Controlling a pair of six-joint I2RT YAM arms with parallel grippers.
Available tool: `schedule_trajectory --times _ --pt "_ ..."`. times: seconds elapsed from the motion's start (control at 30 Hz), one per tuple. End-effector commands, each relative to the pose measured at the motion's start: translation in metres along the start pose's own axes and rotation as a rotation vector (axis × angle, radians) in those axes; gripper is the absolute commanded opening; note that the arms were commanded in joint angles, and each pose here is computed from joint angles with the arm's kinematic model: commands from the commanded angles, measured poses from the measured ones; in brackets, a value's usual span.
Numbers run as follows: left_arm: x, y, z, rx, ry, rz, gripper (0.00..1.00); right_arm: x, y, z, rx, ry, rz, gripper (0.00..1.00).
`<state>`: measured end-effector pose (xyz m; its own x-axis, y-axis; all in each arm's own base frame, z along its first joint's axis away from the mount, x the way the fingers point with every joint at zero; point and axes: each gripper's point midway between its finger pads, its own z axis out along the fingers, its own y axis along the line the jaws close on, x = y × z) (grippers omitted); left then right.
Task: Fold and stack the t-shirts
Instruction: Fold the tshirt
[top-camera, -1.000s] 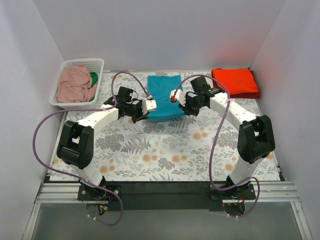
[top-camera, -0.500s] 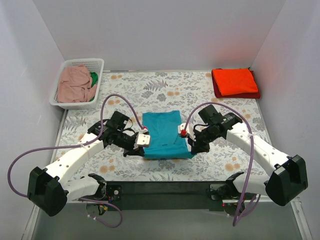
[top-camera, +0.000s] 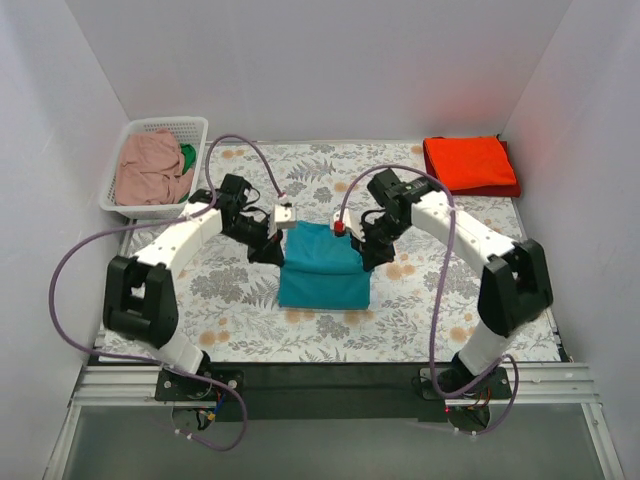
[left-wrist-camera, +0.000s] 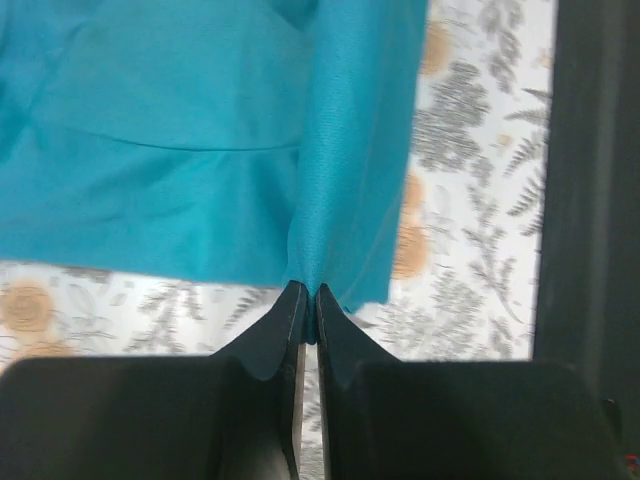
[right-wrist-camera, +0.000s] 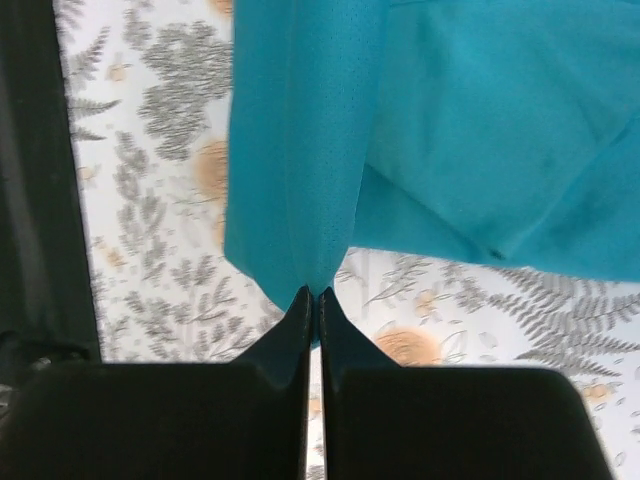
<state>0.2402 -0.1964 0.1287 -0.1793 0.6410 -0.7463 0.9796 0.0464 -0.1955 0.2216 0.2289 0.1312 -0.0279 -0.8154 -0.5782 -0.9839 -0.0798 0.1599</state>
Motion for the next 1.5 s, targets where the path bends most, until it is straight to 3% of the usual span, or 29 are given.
schedule_trajectory --times 0.0,0.13,0.3,0.53,0.67,0.7,0.73,0.77,0.83,0.93,0.97,1.1,1.13,1.23,1.3,1.47 --pt "0.002 0.039 0.005 0.006 -0.022 -0.039 0.0 0.01 -0.041 0.011 -0.009 0.059 -0.01 0.01" --pt "0.012 0.089 0.022 -0.053 -0.013 -0.094 0.0 0.025 -0.09 0.028 -0.018 0.058 0.055 0.01" --pt "0.021 0.118 0.039 -0.086 -0.015 -0.191 0.0 0.048 -0.122 0.06 -0.039 0.076 0.13 0.01" --pt "0.06 0.072 0.05 -0.012 0.054 -0.244 0.0 0.056 -0.09 0.078 -0.08 0.061 0.2 0.01" --pt "0.07 0.033 0.047 0.008 0.077 -0.236 0.01 0.066 -0.032 0.089 -0.162 0.07 0.254 0.02" --pt "0.063 0.027 0.043 -0.007 0.064 -0.214 0.02 0.059 -0.023 0.084 -0.159 0.062 0.243 0.08" --pt "0.067 0.017 0.044 0.003 0.064 -0.239 0.05 0.058 -0.017 0.081 -0.163 0.06 0.265 0.25" --pt "0.057 0.012 0.038 -0.007 0.04 -0.215 0.14 0.054 -0.012 0.074 -0.155 0.053 0.271 0.32" --pt "0.052 0.004 0.033 -0.003 0.029 -0.213 0.3 0.044 -0.013 0.061 -0.146 0.024 0.305 0.43" --pt "0.026 0.002 0.017 -0.036 -0.026 -0.141 0.39 0.009 -0.025 0.031 -0.137 -0.119 0.392 0.48" --pt "0.017 0.0 0.015 -0.03 -0.056 -0.121 0.45 0.005 -0.033 0.025 -0.138 -0.16 0.431 0.49" --pt "-0.015 0.003 0.019 -0.077 -0.105 0.017 0.47 -0.032 -0.053 0.017 -0.206 -0.295 0.512 0.42" --pt "-0.02 0.003 0.022 -0.086 -0.108 0.051 0.47 -0.041 -0.056 0.018 -0.238 -0.329 0.528 0.35" --pt "-0.029 0.007 0.044 -0.113 -0.106 0.15 0.48 -0.056 -0.074 0.028 -0.328 -0.39 0.611 0.27" --pt "-0.037 0.004 0.059 -0.096 -0.105 0.213 0.48 -0.059 -0.079 0.042 -0.373 -0.393 0.659 0.25" --pt "-0.031 0.01 0.09 -0.043 -0.062 0.21 0.47 -0.071 -0.086 0.063 -0.417 -0.408 0.699 0.23"
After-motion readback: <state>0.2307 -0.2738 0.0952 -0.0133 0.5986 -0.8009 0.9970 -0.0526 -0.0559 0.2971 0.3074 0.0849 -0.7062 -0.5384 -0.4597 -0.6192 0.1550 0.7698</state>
